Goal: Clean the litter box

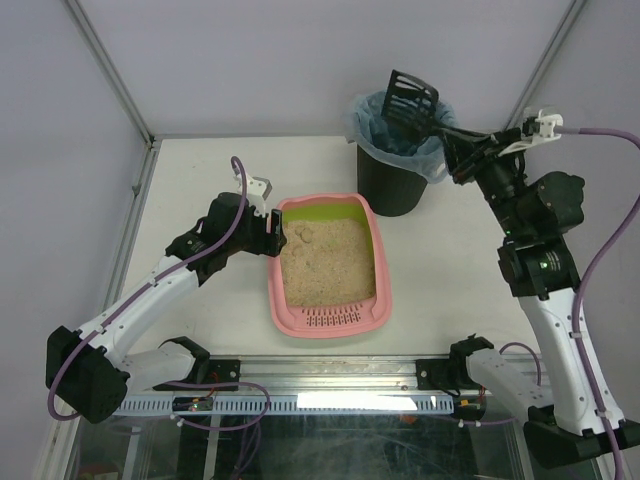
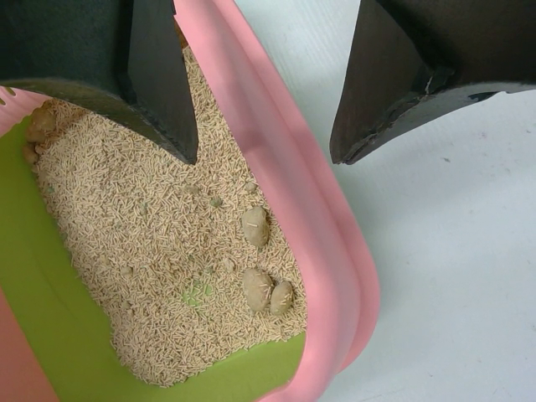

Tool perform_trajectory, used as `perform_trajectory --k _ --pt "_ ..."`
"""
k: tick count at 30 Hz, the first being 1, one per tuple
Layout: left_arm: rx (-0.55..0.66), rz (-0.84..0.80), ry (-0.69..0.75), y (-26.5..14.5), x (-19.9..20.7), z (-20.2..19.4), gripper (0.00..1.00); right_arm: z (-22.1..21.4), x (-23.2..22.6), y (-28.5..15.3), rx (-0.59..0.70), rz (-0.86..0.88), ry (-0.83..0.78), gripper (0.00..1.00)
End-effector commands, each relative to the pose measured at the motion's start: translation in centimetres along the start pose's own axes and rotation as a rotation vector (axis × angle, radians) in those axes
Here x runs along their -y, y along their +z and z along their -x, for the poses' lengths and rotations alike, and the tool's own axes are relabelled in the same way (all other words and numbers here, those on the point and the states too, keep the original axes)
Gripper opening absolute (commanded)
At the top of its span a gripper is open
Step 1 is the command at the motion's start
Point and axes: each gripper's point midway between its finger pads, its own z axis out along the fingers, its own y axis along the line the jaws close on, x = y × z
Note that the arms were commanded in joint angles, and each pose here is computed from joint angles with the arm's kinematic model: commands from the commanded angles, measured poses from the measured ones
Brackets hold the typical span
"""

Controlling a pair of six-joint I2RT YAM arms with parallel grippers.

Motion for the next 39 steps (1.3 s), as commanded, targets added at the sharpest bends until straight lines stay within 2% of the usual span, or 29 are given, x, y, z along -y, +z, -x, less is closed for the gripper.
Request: perform_trajectory --k 1,8,14,18,22,30,39 --pt "0.033 -0.026 0.013 0.0 0.7 0.9 0.66 -4.1 -3.9 -2.0 -0.252 0.12 0.307 0.0" --pt "0.027 -0.037 0.012 0.2 0.8 0.8 0.65 -13.7 -6.7 -5.6 -0.715 0.165 0.507 0.0" --pt "0.027 -0.027 0.017 0.3 0.6 0.8 0.65 -20.0 -7.4 -5.2 -0.899 0.041 0.448 0.0" --pt "0.022 -0.027 0.021 0.4 0.6 0.7 0.63 -23.4 -7.8 -3.3 -0.945 -0.042 0.398 0.0" --pt "0.005 -0.05 0.029 0.7 1.0 0.4 0.55 -27.2 -6.5 -1.4 -0.996 -0.177 0.321 0.0" --pt "-0.022 -0.056 0.03 1.3 1.0 -0.2 0.48 -32.5 -5.7 1.5 -1.071 -0.275 0.282 0.0" --pt "-0.068 -0.073 0.038 2.1 1.3 -1.0 0.31 -38.7 -8.9 0.6 -1.22 -0.197 0.376 0.0"
